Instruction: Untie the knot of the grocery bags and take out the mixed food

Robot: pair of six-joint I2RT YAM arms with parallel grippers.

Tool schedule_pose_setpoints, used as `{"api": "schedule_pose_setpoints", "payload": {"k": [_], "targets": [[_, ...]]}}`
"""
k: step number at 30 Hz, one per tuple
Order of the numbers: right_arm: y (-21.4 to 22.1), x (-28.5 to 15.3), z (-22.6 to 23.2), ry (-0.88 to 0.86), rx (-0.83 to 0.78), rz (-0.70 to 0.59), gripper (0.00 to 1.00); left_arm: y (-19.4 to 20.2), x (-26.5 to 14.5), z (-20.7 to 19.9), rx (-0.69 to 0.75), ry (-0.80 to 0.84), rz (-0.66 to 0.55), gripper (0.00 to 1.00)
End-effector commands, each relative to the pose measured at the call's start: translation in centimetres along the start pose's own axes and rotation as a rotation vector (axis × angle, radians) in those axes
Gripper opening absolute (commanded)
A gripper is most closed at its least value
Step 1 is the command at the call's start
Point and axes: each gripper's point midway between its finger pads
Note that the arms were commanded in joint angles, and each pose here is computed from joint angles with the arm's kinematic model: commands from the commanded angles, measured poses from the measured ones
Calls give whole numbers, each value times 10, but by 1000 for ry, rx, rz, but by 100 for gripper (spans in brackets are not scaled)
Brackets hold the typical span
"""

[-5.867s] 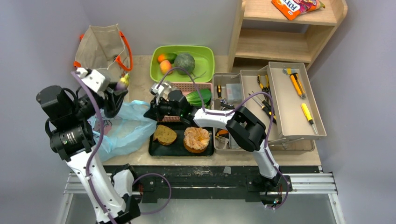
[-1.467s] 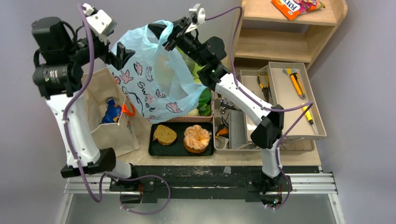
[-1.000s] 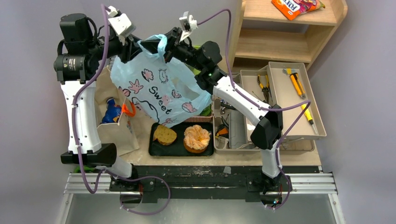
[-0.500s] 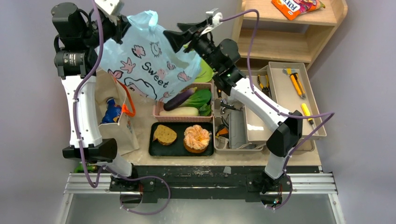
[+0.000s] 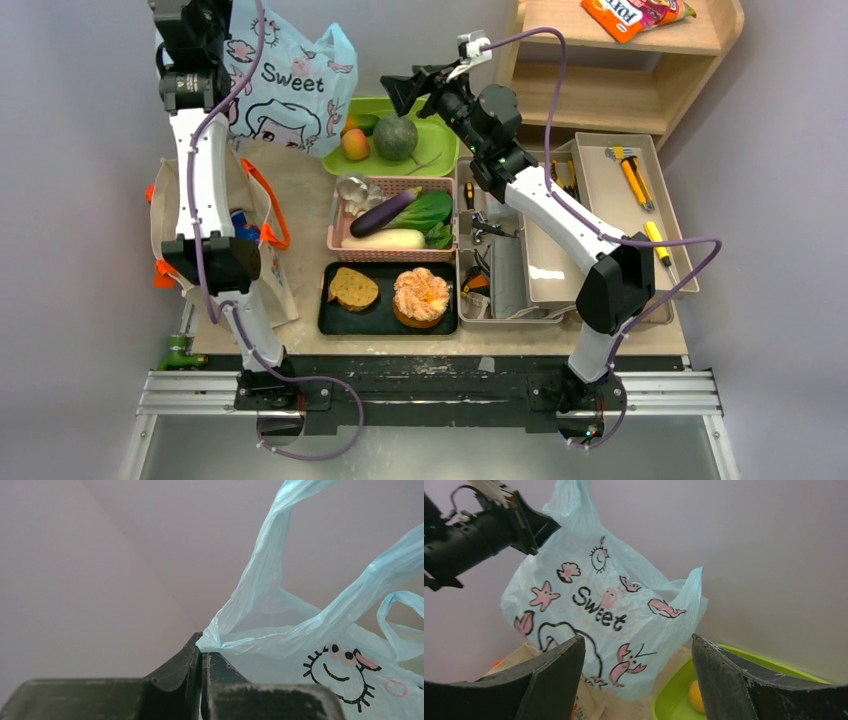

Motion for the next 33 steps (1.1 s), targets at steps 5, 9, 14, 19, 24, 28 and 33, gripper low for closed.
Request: {"api": "schedule_pose_setpoints", "payload": {"k": [5,9,14,19,24,28,33], "targets": [[-23,-3,2,-26,-13,-44,76,33,31,73,70,-382,-39,0],[-12,-3,4,-40,-9,-20,76,95,40,71,124,-352,97,5],[8,-6,10,-81,15,37,77,165,8,56,-95,-198,385,97],[44,-14,39,-242,88,148,74,119,-51,33,-194,-30,418,100],[78,-17,88,-440,170,283,74,84,-150,20,-303,10,507,100],[88,-19,124,-539,170,313,75,106,-230,38,-326,-132,600,100],[98,-20,156,-614,172,333,75,153,-325,70,-312,-364,776,100]]}}
Point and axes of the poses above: each gripper's point midway between its finger pads, its own x axis out along the fingers, its own z axis along the line the jaws close on, y = z × x, and after that the axes turned 13 degrees about -x, right-handed
